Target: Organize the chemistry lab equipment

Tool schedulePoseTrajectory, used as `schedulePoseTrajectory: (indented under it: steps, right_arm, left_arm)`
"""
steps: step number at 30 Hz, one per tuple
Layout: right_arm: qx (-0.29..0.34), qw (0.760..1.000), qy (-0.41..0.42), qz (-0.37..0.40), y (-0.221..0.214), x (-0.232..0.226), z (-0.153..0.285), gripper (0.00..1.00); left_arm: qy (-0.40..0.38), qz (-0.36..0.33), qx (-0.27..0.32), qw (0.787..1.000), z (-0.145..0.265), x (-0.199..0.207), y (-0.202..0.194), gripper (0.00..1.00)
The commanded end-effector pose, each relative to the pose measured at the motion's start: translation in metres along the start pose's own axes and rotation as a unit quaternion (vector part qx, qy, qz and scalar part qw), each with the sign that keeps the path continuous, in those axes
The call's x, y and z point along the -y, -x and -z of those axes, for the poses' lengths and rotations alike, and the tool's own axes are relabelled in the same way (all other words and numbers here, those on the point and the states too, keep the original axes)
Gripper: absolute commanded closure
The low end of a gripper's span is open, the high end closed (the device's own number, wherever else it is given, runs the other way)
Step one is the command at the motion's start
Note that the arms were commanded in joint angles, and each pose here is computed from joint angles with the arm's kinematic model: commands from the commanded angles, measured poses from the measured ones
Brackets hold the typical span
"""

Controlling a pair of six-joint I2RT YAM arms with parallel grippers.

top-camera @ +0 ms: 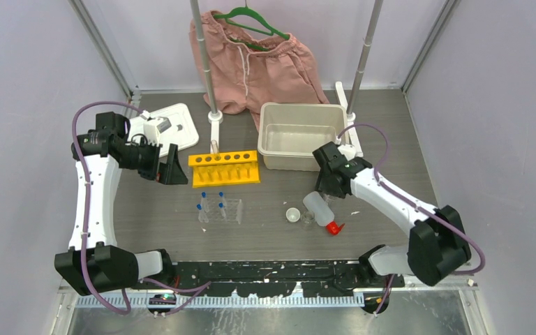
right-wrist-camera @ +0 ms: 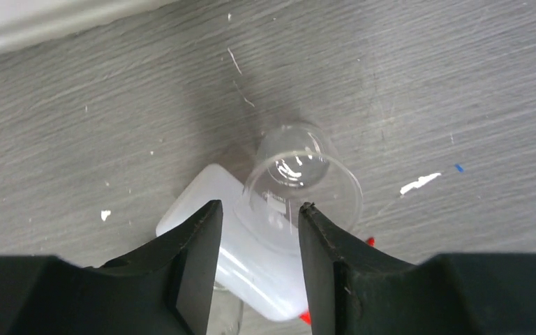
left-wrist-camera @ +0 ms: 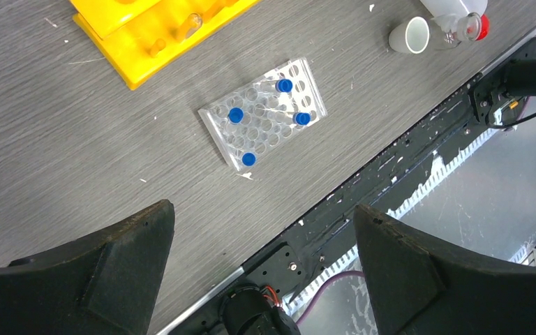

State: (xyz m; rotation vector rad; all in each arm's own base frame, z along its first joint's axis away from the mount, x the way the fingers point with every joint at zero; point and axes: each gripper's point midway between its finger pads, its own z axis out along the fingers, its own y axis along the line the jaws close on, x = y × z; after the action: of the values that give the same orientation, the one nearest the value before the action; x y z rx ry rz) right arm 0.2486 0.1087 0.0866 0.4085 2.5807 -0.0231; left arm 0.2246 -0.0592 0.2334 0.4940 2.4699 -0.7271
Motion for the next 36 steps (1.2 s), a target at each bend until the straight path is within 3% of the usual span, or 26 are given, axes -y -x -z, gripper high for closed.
schedulePoseTrajectory:
  steps: [1, 6, 10, 12, 19, 26, 31, 36]
  right_arm:
    - [0.015, 0.999, 0.032, -0.003, 0.02, -0.022, -0.012, 0.53]
    - [0.019, 1.0, 0.017, -0.002, 0.022, -0.02, -0.025, 0.66]
    - [0.037, 0.999, 0.007, -0.004, 0.03, -0.014, -0.019, 0.93]
    - [0.051, 0.999, 0.012, -0.008, 0.037, -0.012, -0.006, 0.99]
    - [0.098, 0.994, 0.037, -0.013, 0.076, -0.008, 0.067, 0.99]
    - [0.124, 0.988, 0.09, -0.005, 0.131, -0.039, 0.133, 0.99]
    - [0.134, 0.988, 0.076, 0.028, 0.171, -0.069, 0.123, 0.99]
    - [0.115, 0.99, 0.012, 0.078, 0.203, -0.093, 0.064, 0.99]
  left_arm:
    - [0.002, -0.022, 0.021, 1.0, 0.005, 0.004, 0.004, 0.0]
    - [0.0, -0.023, 0.022, 0.999, 0.005, 0.004, 0.005, 0.01]
    - [0.001, -0.028, 0.024, 0.999, 0.005, 0.004, 0.006, 0.02]
    - [0.002, -0.028, 0.025, 0.999, 0.005, 0.003, 0.006, 0.02]
    - [-0.003, -0.029, 0.028, 0.999, 0.003, 0.003, 0.007, 0.02]
    - [-0.006, -0.032, 0.028, 0.999, 0.004, 0.006, 0.006, 0.02]
    - [-0.007, -0.04, 0.033, 0.999, 0.007, 0.009, 0.006, 0.02]
    - [-0.012, -0.042, 0.037, 0.998, 0.007, 0.012, 0.007, 0.02]
